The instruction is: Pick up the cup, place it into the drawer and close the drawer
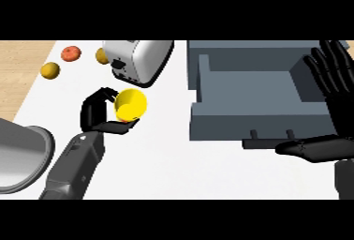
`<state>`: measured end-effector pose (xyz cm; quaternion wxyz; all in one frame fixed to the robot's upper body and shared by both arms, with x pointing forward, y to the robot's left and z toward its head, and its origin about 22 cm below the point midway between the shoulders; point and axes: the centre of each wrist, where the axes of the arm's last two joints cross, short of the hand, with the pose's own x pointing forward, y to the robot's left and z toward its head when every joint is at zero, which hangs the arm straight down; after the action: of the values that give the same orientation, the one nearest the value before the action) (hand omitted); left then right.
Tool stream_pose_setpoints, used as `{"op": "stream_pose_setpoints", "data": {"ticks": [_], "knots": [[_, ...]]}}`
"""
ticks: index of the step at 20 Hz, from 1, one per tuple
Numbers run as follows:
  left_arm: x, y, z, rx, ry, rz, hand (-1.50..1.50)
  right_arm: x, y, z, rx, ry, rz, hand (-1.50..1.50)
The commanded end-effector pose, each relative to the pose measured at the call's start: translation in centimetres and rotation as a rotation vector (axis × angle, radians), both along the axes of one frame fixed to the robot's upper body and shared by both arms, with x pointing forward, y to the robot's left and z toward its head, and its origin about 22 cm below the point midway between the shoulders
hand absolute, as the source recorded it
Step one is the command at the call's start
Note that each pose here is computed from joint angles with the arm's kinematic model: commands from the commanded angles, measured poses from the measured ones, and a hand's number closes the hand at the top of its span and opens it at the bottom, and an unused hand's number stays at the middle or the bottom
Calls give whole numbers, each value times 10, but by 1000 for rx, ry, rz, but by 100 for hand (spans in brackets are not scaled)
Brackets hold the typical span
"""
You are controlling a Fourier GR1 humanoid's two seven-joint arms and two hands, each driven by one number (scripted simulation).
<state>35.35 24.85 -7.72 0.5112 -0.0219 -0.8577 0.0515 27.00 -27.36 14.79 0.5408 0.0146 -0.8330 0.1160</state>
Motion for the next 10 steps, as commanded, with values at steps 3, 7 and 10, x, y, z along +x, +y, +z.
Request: {"op": "stream_pose_setpoints", "data": {"ticks": [3, 7, 10], "knots": [[38, -35, 59, 8, -123, -145, 150, 1, 5, -6, -13, -5, -27, -150], [53, -84, 105, 42, -110, -260, 150, 9, -10, -3, -7, -14, -27, -150], [72, -109, 161, 51, -137, -252, 150, 6, -7, -12, -14, 0, -32, -150]]}}
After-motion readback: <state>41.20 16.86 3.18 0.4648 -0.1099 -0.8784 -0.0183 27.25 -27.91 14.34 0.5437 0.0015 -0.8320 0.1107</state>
